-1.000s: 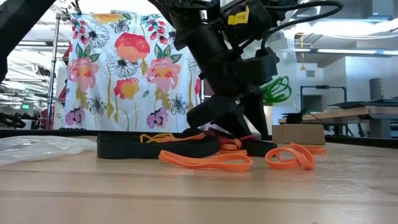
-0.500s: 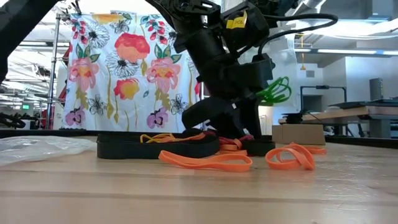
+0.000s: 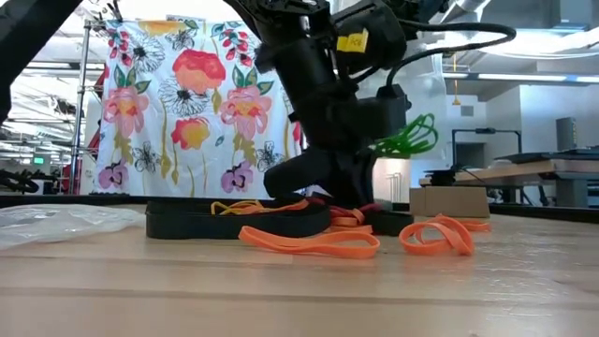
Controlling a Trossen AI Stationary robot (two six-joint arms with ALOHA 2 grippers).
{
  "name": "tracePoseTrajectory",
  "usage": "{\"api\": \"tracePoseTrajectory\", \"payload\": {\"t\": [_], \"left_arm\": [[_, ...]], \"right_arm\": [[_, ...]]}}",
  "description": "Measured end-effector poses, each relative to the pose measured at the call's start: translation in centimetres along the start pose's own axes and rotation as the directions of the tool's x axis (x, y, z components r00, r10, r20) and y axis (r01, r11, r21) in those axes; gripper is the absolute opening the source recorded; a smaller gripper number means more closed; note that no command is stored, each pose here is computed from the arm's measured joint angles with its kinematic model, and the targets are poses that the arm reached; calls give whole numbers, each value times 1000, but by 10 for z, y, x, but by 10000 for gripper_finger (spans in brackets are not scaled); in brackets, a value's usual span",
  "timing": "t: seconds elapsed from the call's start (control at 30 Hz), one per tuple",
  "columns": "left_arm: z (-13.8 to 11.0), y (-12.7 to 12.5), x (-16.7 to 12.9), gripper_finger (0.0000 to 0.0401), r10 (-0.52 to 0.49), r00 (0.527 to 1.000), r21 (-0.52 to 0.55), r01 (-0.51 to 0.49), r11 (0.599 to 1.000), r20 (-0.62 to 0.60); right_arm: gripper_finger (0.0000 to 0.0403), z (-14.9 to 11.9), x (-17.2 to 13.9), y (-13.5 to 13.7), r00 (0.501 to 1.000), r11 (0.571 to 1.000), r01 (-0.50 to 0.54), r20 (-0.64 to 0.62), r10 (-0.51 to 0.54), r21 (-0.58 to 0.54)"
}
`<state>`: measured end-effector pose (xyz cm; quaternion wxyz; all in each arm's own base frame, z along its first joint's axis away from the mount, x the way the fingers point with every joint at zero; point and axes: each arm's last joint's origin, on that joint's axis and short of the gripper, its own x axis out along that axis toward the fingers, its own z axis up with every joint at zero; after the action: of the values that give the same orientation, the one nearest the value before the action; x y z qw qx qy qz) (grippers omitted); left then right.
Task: Sort rubber bands
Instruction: Put the green rubber band into the transparent zip bag
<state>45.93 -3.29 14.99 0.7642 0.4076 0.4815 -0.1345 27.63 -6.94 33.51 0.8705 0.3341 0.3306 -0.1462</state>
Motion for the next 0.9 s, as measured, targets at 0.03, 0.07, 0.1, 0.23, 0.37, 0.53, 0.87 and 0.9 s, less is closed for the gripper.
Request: {"api": "tracePoseTrajectory", "payload": {"t": [0.03, 0.07, 0.1, 0.23, 0.37, 0.53, 0.87, 0.9], "left_arm": [[2, 1, -5, 3, 29, 1000, -5, -29, 1000, -5], [4, 3, -11, 2, 54, 999, -15, -54, 998, -6], [6, 5, -19, 2, 73, 997, -31, -73, 997, 3], [7, 13, -42, 1, 90, 996, -120, -85, 989, 31], [2, 27, -75, 1, 55, 992, -219, -29, 975, 113], [-11, 29, -110, 1, 43, 985, -288, 7, 958, 165], [-21, 39, -165, 0, 323, 865, -394, -162, 905, 384], [-20, 41, -168, 0, 360, 840, -402, -189, 896, 406]], "right_arm": [[0, 0, 0, 0, 1000, 1000, 0, 0, 0, 0], [0, 0, 0, 0, 1000, 1000, 0, 0, 0, 0], [0, 0, 0, 0, 1000, 1000, 0, 0, 0, 0], [0, 0, 0, 0, 1000, 1000, 0, 0, 0, 0], [0, 0, 0, 0, 1000, 1000, 0, 0, 0, 0], [0, 0, 0, 0, 1000, 1000, 0, 0, 0, 0], [0, 0, 0, 0, 1000, 1000, 0, 0, 0, 0], [0, 0, 0, 0, 1000, 1000, -2, 3, 2, -1]]}}
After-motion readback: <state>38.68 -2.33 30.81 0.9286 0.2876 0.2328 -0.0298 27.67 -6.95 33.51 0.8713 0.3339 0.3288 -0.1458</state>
